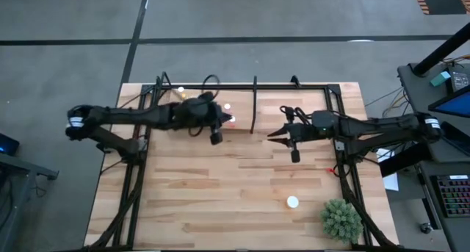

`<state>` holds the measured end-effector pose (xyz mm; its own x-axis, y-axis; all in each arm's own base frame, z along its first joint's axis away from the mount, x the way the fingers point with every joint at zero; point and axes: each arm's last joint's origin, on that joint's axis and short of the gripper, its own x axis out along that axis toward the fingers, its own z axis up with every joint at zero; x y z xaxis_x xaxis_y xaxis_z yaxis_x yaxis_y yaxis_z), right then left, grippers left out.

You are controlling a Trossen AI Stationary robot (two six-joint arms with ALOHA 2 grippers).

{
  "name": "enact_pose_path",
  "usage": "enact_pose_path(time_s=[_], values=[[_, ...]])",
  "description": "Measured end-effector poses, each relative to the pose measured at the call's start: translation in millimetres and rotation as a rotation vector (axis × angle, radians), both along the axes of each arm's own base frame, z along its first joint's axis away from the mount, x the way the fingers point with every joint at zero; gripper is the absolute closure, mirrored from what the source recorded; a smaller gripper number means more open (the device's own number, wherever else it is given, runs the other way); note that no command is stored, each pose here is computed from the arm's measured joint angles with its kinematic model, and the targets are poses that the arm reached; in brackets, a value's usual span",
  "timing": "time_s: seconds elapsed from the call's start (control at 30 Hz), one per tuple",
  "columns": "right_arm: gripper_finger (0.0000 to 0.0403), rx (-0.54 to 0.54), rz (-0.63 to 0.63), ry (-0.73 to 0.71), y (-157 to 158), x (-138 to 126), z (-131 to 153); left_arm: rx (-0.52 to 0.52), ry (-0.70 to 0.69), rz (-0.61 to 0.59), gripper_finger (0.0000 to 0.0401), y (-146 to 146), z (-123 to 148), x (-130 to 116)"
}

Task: Pick and place medicine bottles onto shelf by color
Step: Put the purple pill bottle on the shelf to align with the purple pill bottle

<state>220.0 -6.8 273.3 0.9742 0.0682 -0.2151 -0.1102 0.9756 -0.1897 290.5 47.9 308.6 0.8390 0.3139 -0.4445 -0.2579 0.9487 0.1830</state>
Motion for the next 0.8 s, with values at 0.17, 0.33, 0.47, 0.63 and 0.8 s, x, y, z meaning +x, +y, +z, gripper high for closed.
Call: enact_pose_path(time_s=[0.17,0.33,0.47,0.63,0.8], values=[[0.0359,-0.003,0.000,-0.023,0.3,-6.5,3.4,-0.067,0.116,0.053,0.0400,42.6,-28.0,10.7],[0.0360,-0.010,0.001,-0.025,0.4,-8.1,4.5,-0.102,0.175,0.133,0.0401,72.8,-51.4,15.1],[0.0360,-0.017,0.003,-0.022,0.3,-7.7,3.9,-0.097,0.167,0.154,0.0401,83.5,-59.5,20.0],[0.0360,-0.016,0.003,-0.018,0.3,-7.3,3.2,-0.080,0.198,0.231,0.0401,92.9,-68.6,20.4],[0.0360,-0.017,0.002,-0.018,0.3,-7.3,3.2,-0.082,0.207,0.234,0.0401,93.6,-71.3,21.2]])
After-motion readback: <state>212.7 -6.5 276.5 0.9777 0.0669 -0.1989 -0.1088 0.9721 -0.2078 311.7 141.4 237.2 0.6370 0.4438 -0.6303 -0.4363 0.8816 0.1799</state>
